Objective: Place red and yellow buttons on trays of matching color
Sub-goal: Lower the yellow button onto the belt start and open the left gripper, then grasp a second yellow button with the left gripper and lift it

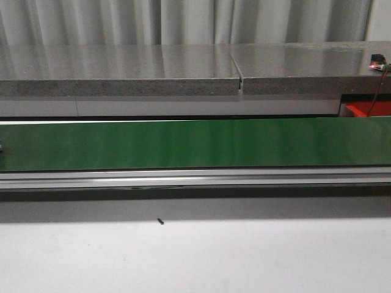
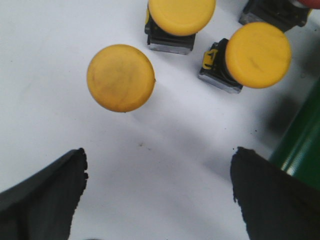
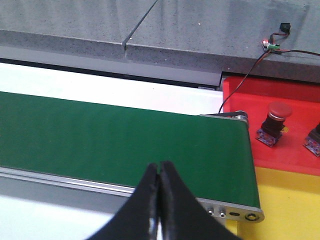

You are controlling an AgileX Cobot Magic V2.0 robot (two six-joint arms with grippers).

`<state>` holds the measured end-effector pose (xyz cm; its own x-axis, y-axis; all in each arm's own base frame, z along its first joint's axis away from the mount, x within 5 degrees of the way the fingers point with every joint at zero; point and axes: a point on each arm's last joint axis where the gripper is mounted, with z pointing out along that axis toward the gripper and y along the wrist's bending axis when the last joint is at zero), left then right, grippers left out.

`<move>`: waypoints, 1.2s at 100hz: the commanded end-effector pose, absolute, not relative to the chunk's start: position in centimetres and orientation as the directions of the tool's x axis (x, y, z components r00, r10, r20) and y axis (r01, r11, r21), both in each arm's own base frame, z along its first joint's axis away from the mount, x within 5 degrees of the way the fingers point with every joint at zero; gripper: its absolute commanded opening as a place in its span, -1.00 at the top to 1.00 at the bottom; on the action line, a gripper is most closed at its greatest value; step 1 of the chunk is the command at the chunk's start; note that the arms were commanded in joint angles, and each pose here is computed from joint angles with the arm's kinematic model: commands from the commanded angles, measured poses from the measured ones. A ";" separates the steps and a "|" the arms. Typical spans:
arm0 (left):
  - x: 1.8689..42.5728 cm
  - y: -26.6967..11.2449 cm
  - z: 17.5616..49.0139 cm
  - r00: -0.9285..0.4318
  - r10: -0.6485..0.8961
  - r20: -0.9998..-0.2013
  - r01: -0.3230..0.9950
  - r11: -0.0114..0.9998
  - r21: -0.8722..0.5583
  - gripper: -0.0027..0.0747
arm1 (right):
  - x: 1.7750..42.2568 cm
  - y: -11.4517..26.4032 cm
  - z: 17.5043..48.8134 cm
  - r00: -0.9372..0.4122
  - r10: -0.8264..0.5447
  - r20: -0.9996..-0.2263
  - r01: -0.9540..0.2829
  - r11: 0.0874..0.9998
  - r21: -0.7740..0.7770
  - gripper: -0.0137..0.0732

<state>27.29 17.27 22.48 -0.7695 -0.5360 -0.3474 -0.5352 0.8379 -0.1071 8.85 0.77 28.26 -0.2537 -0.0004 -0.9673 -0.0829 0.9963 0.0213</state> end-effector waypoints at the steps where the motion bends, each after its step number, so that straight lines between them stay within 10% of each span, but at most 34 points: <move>1: 27.8 18.0 24.0 -0.727 -0.529 -0.438 -0.543 0.833 -0.104 -0.53 | 8.9 0.5 29.6 -0.181 0.013 -0.983 -0.056 0.998 0.023 0.84; 65: 30.0 20.0 21.1 -0.657 -0.529 -0.538 -0.575 0.813 -0.097 -0.51 | 8.9 0.5 29.6 -0.181 0.013 -0.983 -0.056 0.998 0.023 0.84; 97: 30.2 20.2 21.1 -0.644 -0.522 -0.559 -0.576 0.812 -0.095 0.21 | 8.9 0.5 29.6 -0.181 0.013 -0.983 -0.056 0.998 0.023 0.84; 120: 29.5 19.7 21.0 -0.642 -0.523 -0.561 -0.578 0.810 -0.093 0.36 | 8.9 0.5 29.6 -0.181 0.013 -0.983 -0.056 0.998 0.023 0.84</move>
